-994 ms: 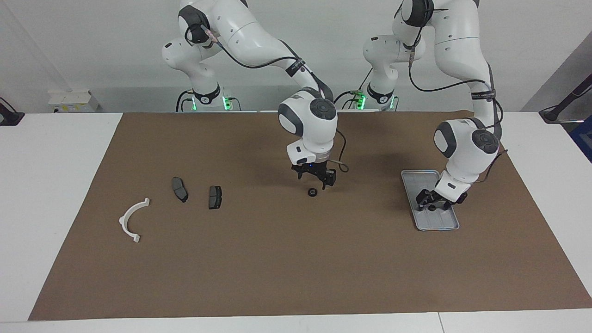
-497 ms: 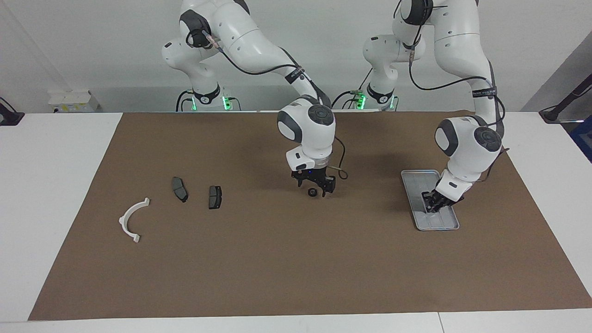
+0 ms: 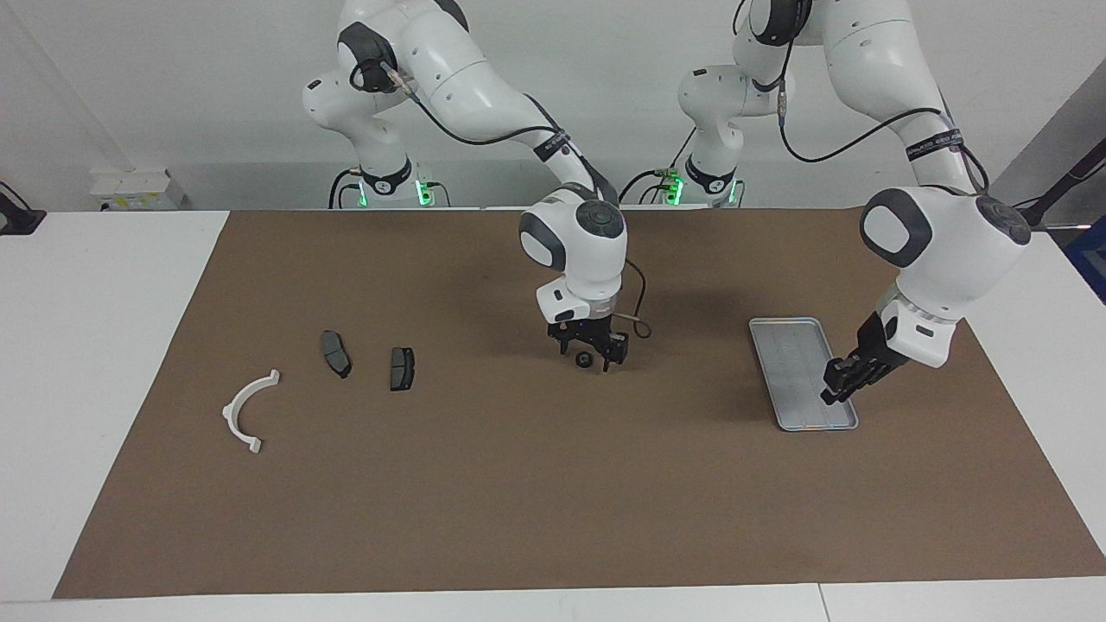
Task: Place bearing gear from tray to pile
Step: 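Grasp the second black bearing in the tray with the left gripper and lift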
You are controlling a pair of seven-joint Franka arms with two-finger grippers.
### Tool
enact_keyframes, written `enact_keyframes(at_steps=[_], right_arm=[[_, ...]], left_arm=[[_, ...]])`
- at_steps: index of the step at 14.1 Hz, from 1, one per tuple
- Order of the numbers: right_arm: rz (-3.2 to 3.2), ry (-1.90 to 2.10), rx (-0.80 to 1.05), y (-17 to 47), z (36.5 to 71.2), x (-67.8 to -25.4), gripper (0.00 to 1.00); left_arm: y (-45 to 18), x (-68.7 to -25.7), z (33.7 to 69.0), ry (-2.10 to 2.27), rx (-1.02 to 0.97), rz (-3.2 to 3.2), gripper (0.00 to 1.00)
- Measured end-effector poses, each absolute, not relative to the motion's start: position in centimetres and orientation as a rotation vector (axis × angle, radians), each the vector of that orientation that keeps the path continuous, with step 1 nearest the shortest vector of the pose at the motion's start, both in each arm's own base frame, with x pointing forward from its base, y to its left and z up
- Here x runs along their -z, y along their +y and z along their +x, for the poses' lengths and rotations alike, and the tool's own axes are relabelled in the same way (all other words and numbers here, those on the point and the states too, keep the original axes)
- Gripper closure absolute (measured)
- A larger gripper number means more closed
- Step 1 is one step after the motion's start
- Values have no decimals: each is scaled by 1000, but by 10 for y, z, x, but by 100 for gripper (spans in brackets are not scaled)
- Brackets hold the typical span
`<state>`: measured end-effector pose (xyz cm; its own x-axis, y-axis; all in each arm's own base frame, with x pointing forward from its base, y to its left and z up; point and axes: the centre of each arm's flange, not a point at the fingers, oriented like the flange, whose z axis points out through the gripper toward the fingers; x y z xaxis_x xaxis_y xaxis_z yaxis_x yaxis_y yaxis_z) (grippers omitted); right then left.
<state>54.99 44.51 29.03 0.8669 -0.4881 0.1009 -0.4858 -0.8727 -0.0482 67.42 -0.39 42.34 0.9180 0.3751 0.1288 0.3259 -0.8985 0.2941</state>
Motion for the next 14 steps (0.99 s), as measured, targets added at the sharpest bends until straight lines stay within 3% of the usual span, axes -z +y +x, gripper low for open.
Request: enact_keyframes(at_steps=[5,6,8,9,11,13,14], right_arm=[[-3011,783,174,446,550,-286,10],[-3014,781,171,446,549,-284,19],[-3018,777,169,447,547,-283,20],[-3018,777,169,447,547,-283,29],[-3018,777,170,447,547,-283,34],[-3011,775,176,448,548,-289,61],[-3006,775,181,448,548,-293,64]], left_arm=[[-21,-421,675,626,-283,2777,75],[-25,-416,673,618,-285,2781,75],[-35,-407,672,679,-324,2758,75],[-42,-403,672,754,-371,2722,75],[-65,-389,667,861,-448,2654,75],[-75,-379,662,885,-453,2642,75],[-74,-378,661,891,-454,2641,75]])
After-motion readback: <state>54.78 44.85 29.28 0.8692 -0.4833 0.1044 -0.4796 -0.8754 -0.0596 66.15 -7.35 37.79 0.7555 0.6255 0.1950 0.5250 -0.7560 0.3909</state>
